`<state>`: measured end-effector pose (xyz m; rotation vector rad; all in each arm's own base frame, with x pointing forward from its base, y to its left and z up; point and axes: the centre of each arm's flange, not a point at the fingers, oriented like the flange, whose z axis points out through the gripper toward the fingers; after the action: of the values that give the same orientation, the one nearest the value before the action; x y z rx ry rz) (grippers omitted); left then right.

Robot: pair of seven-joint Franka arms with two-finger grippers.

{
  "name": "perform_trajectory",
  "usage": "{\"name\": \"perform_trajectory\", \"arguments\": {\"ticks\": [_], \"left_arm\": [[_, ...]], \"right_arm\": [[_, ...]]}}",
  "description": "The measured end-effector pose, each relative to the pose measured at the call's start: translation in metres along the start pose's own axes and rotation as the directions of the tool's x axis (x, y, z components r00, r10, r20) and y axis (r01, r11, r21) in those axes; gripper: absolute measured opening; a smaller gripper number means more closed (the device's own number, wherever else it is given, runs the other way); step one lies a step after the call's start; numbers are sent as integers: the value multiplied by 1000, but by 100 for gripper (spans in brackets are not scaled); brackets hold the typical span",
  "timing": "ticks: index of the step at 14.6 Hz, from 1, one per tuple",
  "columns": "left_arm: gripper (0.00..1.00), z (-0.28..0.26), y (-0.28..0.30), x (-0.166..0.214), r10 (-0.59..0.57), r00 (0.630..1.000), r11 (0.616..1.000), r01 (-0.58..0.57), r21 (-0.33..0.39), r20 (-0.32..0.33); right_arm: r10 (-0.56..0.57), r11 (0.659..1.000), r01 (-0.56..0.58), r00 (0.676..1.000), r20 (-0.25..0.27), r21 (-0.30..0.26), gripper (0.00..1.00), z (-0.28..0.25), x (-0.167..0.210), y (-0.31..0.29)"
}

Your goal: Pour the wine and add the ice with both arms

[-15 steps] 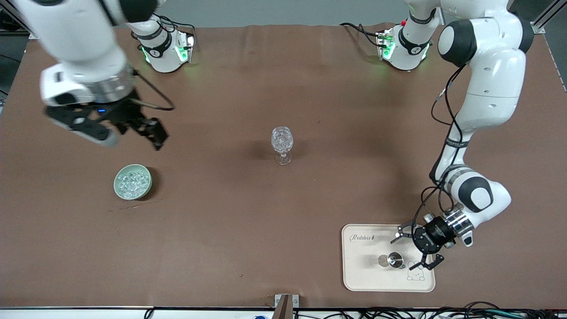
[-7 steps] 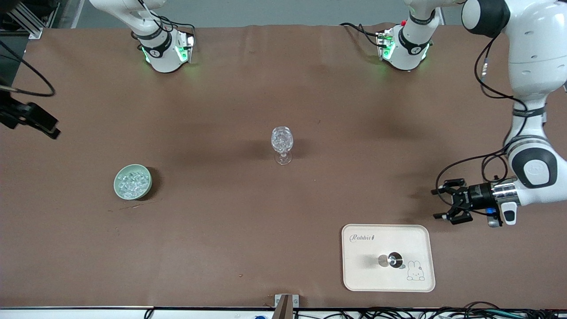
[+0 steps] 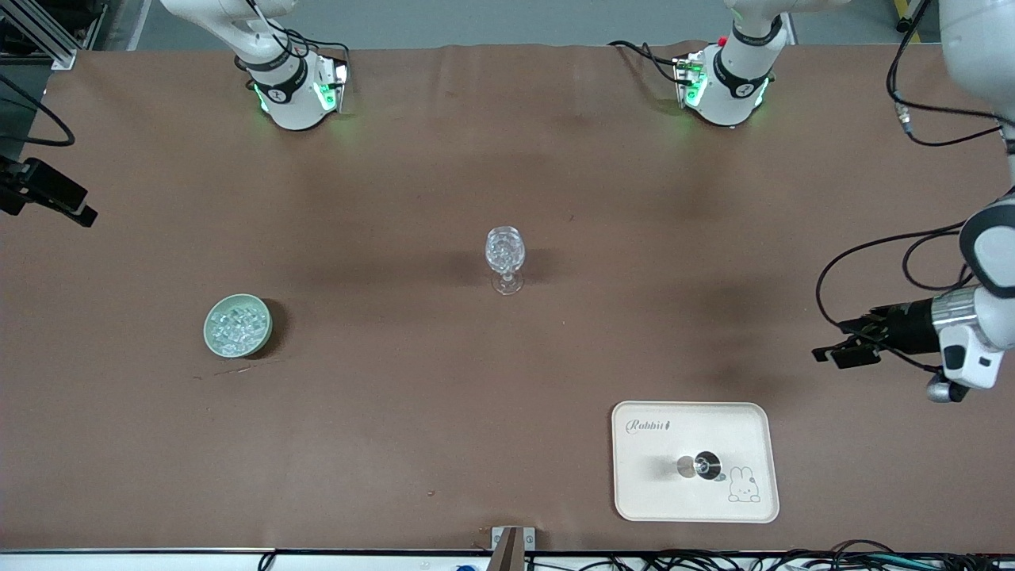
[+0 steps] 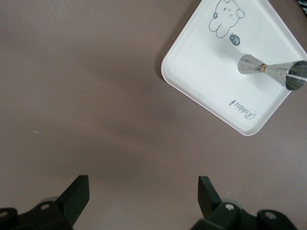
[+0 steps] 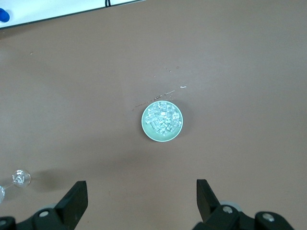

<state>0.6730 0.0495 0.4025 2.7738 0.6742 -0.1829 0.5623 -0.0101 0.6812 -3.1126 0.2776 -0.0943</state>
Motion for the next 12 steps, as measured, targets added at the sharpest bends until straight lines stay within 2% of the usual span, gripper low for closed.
{"name": "perform_trajectory", "arguments": {"ticks": [1,2,4,7,10,12], "left_arm": [[100,-16,14,-8,62,997,996,-60,65,-41],[100,-30,33,-17,114,991,989,-107,101,-73],[100,-52,68,-31,140,982,986,-127,108,-124],[100,-87,83,-41,166,969,983,-147,114,-184],[100,-133,88,-75,262,946,955,-225,193,-192],[100,-159,91,-100,336,922,931,-293,217,-195]], "right_arm": [[-9,1000,9,1000,1,0,100,0,1,4],[-13,1000,13,1000,2,-1,100,1,1,7],[-14,1000,14,1000,3,-1,100,1,1,9],[-15,1000,15,1000,6,-2,100,2,1,9],[-16,1000,16,1000,8,-2,100,3,1,8],[-16,1000,16,1000,8,-2,100,3,1,8]]}}
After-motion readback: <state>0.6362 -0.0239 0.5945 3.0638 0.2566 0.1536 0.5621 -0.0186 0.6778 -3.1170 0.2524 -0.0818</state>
